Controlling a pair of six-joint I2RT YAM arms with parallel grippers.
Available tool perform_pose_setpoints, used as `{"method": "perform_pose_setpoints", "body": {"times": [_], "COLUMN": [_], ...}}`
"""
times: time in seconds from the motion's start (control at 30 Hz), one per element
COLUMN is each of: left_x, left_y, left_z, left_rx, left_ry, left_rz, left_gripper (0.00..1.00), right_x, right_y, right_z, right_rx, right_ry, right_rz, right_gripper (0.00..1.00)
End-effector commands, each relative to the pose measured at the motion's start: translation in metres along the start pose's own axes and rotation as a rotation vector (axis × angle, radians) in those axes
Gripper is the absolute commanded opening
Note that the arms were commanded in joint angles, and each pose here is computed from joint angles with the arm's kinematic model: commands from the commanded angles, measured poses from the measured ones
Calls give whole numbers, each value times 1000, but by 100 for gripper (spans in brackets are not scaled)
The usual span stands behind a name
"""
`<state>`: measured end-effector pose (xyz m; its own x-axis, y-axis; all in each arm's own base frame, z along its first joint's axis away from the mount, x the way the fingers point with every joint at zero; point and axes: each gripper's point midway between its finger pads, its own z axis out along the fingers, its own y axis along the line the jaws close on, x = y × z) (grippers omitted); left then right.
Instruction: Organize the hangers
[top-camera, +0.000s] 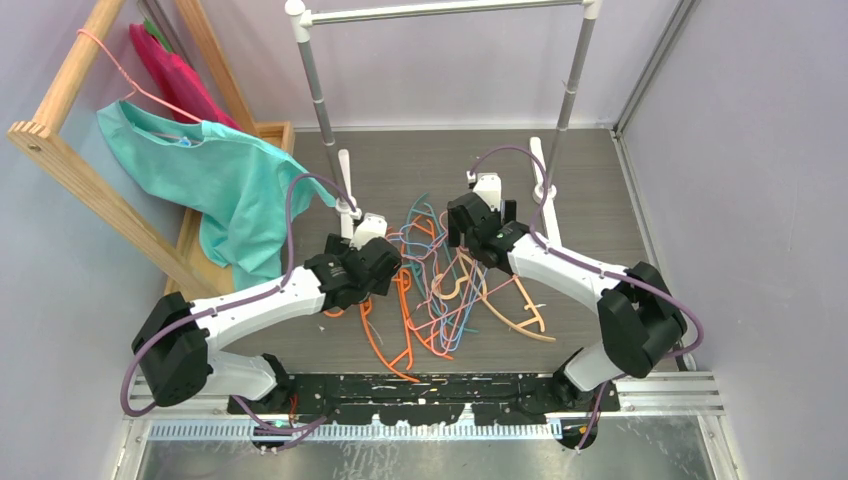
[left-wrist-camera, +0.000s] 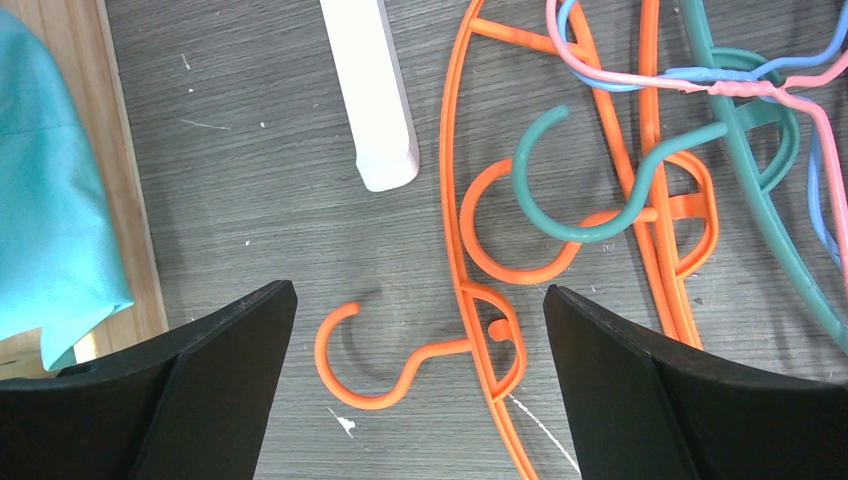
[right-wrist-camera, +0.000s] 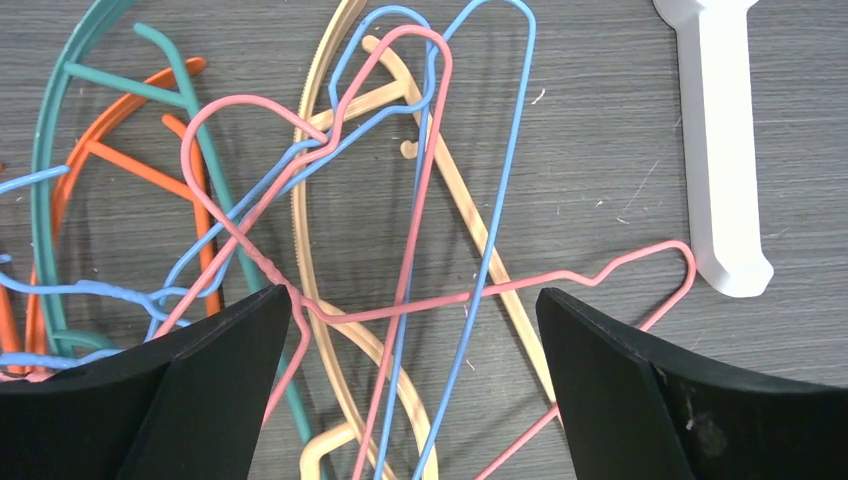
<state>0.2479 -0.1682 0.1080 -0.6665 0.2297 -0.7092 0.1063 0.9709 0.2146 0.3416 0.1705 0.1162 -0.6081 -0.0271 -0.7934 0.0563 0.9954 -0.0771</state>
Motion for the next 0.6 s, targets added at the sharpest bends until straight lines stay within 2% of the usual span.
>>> {"method": "perform_pose_setpoints", "body": {"times": [0.0, 0.13, 0.23, 0.4, 0.57], "left_x": [-13, -11, -8, -5, -3], "left_y": [6, 7, 8, 8, 9], "left_z": [-8, -8, -7, -8, -10], "left_rx": [-7, -9, -11, -3, 11], "left_ry": [-47, -45, -37, -37, -43], "left_rz": [-19, -17, -18, -29, -45], "left_gripper": [98, 98, 98, 98, 98], "right_x": [-32, -31, -25, 3, 32], "right_y": [-5, -7, -1, 22, 49], "right_z": [-20, -26, -26, -19, -23], "right_rx": [-12, -61, -100, -171, -214], "right_ry": [-117, -165, -151, -50, 16], "right_rz": [96, 114, 123, 162, 176], "right_gripper": [100, 100, 100, 78, 70]}}
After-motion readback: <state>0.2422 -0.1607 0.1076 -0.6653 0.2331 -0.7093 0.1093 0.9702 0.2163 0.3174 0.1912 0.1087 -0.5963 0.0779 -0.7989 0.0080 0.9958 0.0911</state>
